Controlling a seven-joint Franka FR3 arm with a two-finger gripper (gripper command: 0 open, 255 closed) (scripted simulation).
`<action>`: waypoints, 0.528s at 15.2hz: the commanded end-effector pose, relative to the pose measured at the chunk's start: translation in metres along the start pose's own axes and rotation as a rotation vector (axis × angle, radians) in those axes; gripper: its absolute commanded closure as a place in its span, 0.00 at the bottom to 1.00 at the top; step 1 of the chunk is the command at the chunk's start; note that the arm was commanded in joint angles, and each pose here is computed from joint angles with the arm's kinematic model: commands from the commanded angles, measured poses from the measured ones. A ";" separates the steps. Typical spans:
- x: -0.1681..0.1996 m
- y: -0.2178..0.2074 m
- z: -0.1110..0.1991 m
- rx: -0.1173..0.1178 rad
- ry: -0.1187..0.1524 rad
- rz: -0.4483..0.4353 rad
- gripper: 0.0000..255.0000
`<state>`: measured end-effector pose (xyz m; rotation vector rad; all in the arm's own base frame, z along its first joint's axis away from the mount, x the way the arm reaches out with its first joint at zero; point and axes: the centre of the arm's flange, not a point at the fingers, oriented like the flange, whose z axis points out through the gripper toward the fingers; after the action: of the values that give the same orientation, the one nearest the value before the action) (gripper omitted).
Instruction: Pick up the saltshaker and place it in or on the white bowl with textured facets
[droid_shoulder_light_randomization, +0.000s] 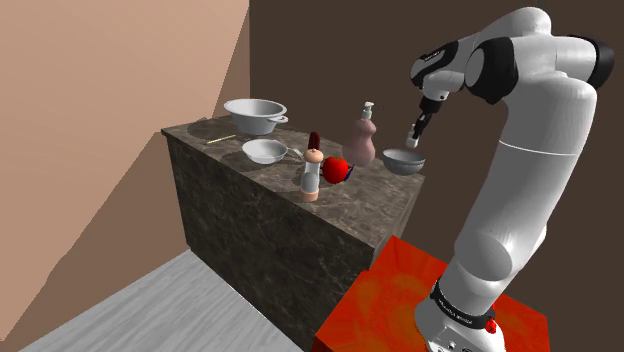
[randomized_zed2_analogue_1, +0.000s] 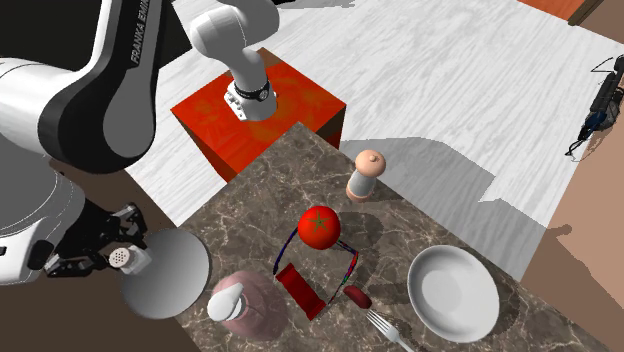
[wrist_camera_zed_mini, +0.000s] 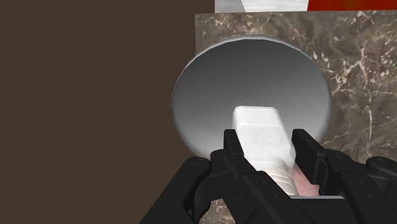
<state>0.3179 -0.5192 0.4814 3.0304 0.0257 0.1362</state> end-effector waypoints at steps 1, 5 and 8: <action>-0.001 -0.001 0.011 0.000 0.000 0.000 1.00; -0.003 -0.003 0.032 0.000 0.000 0.000 1.00; -0.004 -0.004 0.042 0.000 0.000 0.000 1.00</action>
<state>0.3180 -0.5201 0.4414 3.0305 0.0255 0.1360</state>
